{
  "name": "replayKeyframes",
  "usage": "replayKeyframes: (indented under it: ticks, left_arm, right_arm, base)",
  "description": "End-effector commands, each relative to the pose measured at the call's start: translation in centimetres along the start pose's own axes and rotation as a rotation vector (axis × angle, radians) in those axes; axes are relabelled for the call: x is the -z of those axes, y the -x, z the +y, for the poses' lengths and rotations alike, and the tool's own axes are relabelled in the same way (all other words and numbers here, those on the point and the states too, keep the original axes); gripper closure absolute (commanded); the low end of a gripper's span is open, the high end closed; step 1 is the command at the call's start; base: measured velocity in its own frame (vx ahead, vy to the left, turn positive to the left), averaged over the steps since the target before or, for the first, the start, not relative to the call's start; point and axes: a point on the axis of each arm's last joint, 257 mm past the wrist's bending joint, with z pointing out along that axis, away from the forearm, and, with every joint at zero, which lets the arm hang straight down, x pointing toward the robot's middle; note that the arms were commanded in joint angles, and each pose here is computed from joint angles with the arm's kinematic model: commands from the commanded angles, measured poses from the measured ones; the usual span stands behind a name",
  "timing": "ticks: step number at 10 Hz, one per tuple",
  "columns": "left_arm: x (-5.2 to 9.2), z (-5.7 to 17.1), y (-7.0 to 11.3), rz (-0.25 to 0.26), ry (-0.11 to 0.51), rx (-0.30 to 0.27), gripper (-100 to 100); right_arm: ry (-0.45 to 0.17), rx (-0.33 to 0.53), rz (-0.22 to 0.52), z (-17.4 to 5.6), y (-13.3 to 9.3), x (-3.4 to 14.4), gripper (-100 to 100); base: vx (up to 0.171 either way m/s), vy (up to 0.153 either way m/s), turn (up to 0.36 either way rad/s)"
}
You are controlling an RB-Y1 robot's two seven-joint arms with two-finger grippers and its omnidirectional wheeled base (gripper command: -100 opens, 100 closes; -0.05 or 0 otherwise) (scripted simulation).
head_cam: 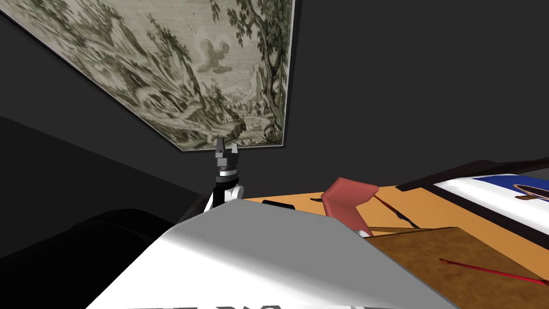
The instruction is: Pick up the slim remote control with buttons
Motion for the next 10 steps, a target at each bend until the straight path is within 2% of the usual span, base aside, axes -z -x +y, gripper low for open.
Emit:
replayKeyframes:
  ticks: [1,3,4,5,8,9,10]
  left_arm:
    - [0.0,0.0,0.0,0.000,0.000,0.000,0]
    - [0.0,0.0,0.0,0.000,0.000,0.000,0]
    - [0.0,0.0,0.0,0.000,0.000,0.000,0]
    - [0.0,0.0,0.0,0.000,0.000,0.000,0]
    - [0.0,0.0,0.0,0.000,0.000,0.000,0]
    - [0.0,0.0,0.0,0.000,0.000,0.000,0]
    - [0.0,0.0,0.0,0.000,0.000,0.000,0]
  right_arm:
    - [0.000,0.000,0.000,0.0,0.0,0.0,100]
    - [0.001,0.000,0.000,0.0,0.0,0.0,100]
    - [0.001,0.000,0.000,0.0,0.0,0.0,0]
    - [0.001,0.005,0.000,-0.6,-0.1,0.9,100]
    - [0.000,0.020,0.001,-2.0,-0.2,2.4,100]
    - [0.000,0.016,0.001,-1.8,-0.2,2.1,100]
    - [-0.001,0.016,0.001,-1.9,-0.2,2.1,0]
  base:
    - [0.000,0.000,0.000]
    - [0.000,0.000,0.000]
    - [0.000,0.000,0.000]
    - [0.023,-0.002,-0.087]
    - [0.019,0.003,-0.064]
    - [0.000,0.000,0.000]
    - [0.000,0.000,0.000]
